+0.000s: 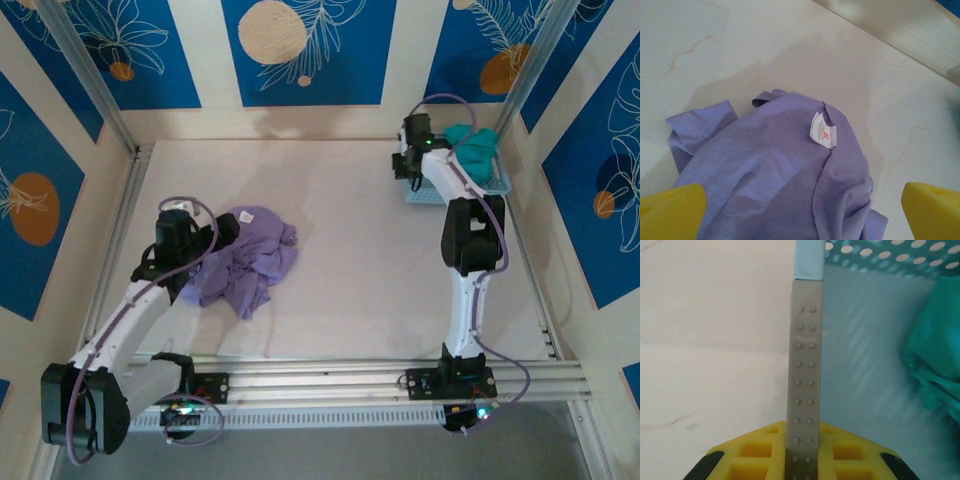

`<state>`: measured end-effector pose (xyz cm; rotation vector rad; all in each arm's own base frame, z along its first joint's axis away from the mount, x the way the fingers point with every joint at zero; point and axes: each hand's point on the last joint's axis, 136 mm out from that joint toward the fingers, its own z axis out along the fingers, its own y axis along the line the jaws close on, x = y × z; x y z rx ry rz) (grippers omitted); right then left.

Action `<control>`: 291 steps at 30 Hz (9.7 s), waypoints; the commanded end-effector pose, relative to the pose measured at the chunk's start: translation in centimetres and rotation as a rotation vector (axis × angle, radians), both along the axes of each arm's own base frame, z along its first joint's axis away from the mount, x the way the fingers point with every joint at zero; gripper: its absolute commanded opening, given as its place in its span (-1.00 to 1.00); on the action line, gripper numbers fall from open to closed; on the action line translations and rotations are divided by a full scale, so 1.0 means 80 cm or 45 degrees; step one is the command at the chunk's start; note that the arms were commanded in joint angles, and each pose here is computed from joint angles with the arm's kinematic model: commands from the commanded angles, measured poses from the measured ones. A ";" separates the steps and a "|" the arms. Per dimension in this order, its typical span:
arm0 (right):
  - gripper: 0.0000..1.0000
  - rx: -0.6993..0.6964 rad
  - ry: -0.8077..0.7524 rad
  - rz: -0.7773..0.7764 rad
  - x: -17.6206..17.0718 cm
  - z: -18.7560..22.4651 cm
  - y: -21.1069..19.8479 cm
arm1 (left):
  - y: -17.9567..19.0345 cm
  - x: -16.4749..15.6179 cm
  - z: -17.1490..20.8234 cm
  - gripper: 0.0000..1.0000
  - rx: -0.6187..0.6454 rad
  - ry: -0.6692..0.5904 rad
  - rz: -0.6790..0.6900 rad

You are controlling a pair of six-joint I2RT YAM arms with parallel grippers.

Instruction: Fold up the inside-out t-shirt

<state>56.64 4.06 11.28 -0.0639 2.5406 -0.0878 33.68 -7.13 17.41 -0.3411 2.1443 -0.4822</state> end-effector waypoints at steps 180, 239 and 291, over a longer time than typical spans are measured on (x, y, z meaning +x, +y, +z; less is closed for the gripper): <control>0.53 0.702 0.011 1.019 -0.284 0.096 0.350 | -0.083 -0.018 0.014 -1.00 -0.142 -0.095 -0.420; -1.00 0.714 -0.694 0.762 -0.306 0.401 0.225 | -0.049 0.060 0.212 -0.96 0.294 -0.468 -0.090; -1.00 0.505 -1.109 0.285 -0.301 0.511 0.033 | -0.023 0.025 0.376 -1.00 0.491 -0.720 0.096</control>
